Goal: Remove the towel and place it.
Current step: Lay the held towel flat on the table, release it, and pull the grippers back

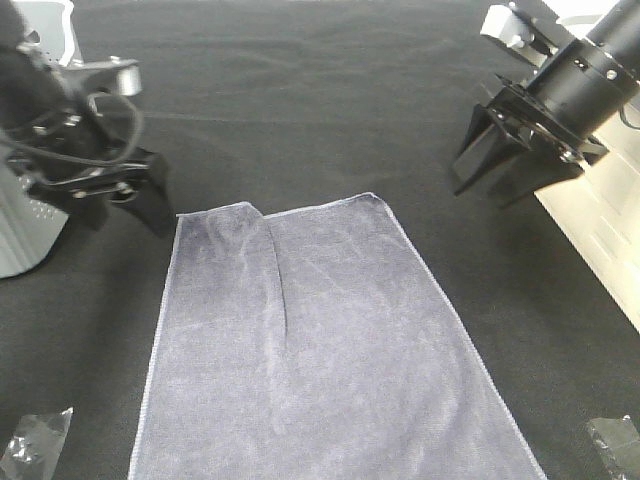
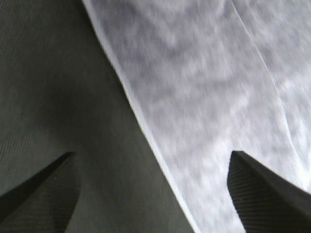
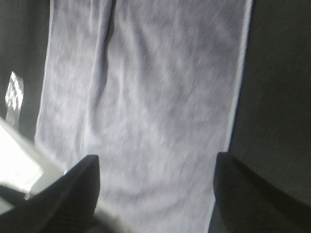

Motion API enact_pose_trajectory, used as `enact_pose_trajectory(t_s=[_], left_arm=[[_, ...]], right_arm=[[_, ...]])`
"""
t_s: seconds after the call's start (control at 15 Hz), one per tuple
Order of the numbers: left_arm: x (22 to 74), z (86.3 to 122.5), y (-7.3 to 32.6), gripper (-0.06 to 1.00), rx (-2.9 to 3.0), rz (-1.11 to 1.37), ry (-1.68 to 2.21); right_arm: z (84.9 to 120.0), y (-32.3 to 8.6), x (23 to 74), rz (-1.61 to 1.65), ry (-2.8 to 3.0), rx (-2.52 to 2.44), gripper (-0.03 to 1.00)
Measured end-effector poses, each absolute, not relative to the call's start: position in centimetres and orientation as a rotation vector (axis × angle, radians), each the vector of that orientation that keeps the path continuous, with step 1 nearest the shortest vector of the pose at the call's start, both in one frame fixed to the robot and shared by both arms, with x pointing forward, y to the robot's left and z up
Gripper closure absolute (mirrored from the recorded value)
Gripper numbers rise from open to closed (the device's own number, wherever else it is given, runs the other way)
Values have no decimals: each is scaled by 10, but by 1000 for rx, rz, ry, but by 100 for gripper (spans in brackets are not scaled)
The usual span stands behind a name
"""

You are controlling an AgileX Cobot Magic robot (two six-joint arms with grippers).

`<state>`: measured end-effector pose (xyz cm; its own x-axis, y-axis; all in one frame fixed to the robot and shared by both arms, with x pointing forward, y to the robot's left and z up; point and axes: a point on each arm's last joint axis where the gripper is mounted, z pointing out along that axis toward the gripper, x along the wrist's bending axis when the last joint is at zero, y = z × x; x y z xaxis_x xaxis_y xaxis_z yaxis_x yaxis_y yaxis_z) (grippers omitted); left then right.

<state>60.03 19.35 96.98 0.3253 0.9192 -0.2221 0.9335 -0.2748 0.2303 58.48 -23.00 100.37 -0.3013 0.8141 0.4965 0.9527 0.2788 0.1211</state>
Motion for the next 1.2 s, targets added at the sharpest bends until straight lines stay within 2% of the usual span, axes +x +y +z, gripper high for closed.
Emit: enact_pose_trajectory(t_s=[0.33,0.53,0.93,1.2], left_arm=[[639,931,183,17,2273,-112,1687],[655,916,197,17,2210,-148,1749],[666,895,227,17,2038,-293,1771],[672,881,222,17,1972,-362,1695]], right_arm=[[984,-230,624,-556,-2222,-1646,16],[970,-230,655,-543,-2242,-1665,15],[942,-230,672,-506,-2198,-1715,15],[925,-230,681,-511,-2198,-1745,15]])
